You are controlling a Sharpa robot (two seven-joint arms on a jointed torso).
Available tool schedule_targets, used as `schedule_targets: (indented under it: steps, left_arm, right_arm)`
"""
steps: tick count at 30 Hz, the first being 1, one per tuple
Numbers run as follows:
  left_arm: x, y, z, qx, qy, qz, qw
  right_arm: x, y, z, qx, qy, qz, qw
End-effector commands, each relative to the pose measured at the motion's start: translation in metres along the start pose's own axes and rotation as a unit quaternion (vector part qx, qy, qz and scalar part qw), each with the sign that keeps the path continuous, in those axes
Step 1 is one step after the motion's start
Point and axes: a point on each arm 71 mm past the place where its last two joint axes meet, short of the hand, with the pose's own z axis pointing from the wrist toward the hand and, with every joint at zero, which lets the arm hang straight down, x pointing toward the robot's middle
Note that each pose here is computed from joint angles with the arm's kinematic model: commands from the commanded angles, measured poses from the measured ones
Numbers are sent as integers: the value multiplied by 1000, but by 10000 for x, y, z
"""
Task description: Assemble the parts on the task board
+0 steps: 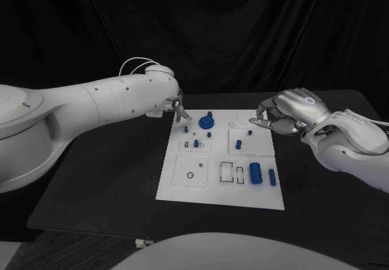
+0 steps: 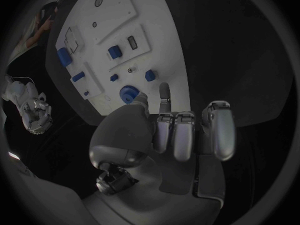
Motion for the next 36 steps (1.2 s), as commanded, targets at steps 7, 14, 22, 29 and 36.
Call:
schedule_targets:
  steps: [7,14,22,29,36]
  left_arm:
    - [17,-42,6,21,0,2,1000]
    - [41,-38,21,21,7,4,1000]
    - [83,-49,38,24,13,6,1000]
    - [125,-60,53,24,20,8,999]
    - [159,-64,65,24,26,10,999]
  right_arm:
    - [28,6,4,2,6,1,1000]
    - [35,6,8,3,9,1,1000]
    - [41,8,14,4,11,1,1000]
    - [47,10,17,5,13,1,1000]
    - [50,5,16,6,15,0,1000]
